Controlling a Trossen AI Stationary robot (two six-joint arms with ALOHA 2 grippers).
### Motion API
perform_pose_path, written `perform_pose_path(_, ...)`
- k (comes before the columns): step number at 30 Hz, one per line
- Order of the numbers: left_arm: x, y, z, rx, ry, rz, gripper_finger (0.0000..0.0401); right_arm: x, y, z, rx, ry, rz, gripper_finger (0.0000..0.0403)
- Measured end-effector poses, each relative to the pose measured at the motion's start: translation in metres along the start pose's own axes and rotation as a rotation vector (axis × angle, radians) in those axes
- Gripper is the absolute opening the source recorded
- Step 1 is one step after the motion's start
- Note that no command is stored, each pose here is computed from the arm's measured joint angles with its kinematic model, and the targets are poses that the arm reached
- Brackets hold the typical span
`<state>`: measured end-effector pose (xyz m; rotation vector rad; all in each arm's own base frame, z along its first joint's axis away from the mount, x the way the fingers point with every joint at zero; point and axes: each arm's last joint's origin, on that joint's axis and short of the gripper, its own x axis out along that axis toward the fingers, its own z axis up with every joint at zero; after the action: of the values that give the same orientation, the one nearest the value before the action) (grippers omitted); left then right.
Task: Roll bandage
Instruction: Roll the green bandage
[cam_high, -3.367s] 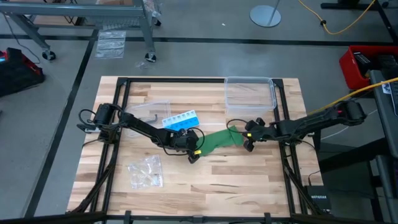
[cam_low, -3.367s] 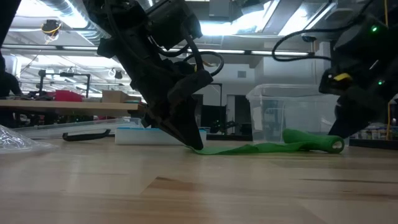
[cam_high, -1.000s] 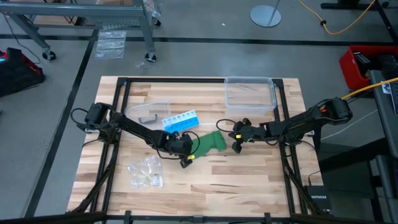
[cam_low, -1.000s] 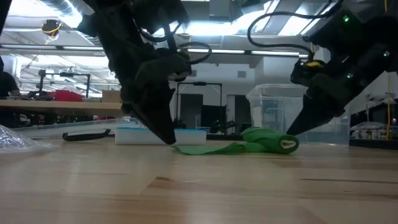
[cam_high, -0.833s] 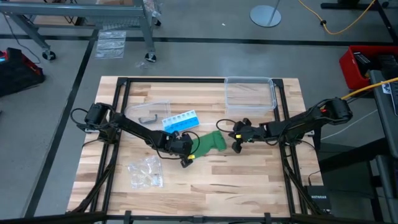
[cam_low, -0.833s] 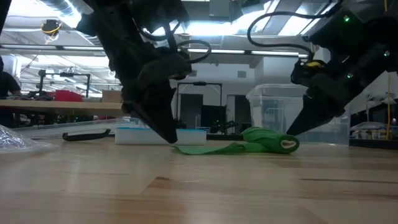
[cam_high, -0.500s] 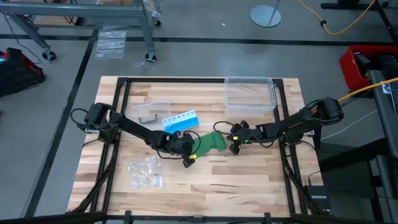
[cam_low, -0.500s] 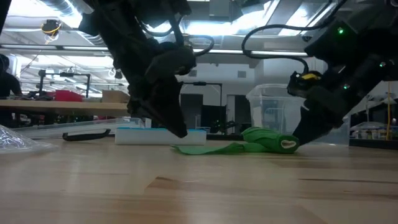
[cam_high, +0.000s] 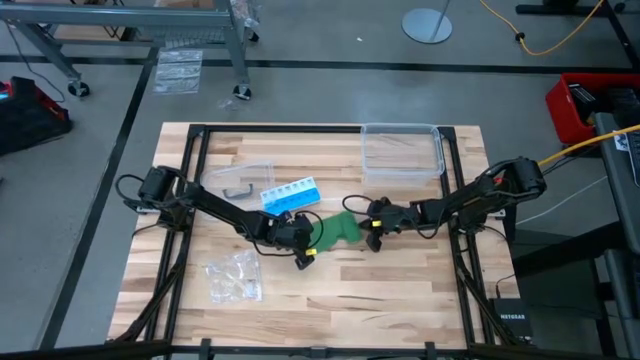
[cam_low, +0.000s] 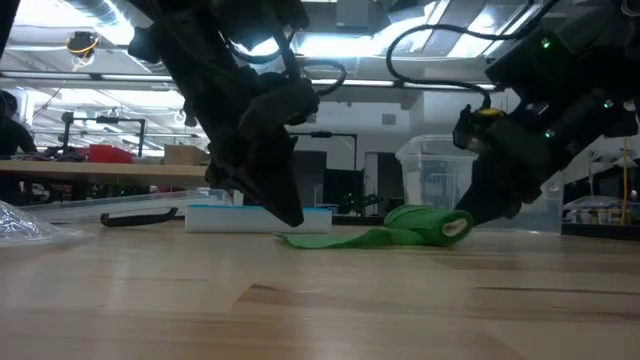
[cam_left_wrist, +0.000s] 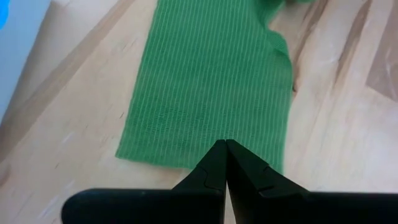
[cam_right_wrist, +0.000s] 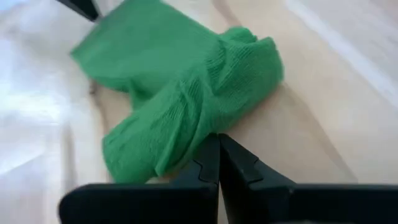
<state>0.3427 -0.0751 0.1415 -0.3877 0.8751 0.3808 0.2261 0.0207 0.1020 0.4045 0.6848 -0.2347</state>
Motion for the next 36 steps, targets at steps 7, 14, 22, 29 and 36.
perform_pose_path(7, 0.001, 0.0, -0.001, -0.001, 0.003, 0.002, 0.0, 0.001, 0.007, 0.009, 0.005, -0.027, 0.065, 0.0004)
perform_pose_path(14, 0.001, 0.0, -0.001, 0.004, 0.005, 0.004, 0.0, 0.003, 0.021, 0.031, -0.042, -0.08, 0.123, 0.0004)
perform_pose_path(22, 0.001, 0.0, -0.003, 0.013, 0.012, 0.007, 0.0, 0.004, 0.027, 0.042, -0.1, -0.081, 0.119, 0.0004)
perform_pose_path(29, 0.0, -0.003, -0.005, 0.021, 0.014, 0.001, 0.0, 0.004, 0.026, 0.039, -0.122, -0.049, 0.111, 0.0004)
perform_pose_path(36, 0.0, -0.003, -0.005, 0.021, 0.015, 0.001, 0.0, -0.006, 0.024, 0.038, -0.185, -0.003, 0.086, 0.0004)
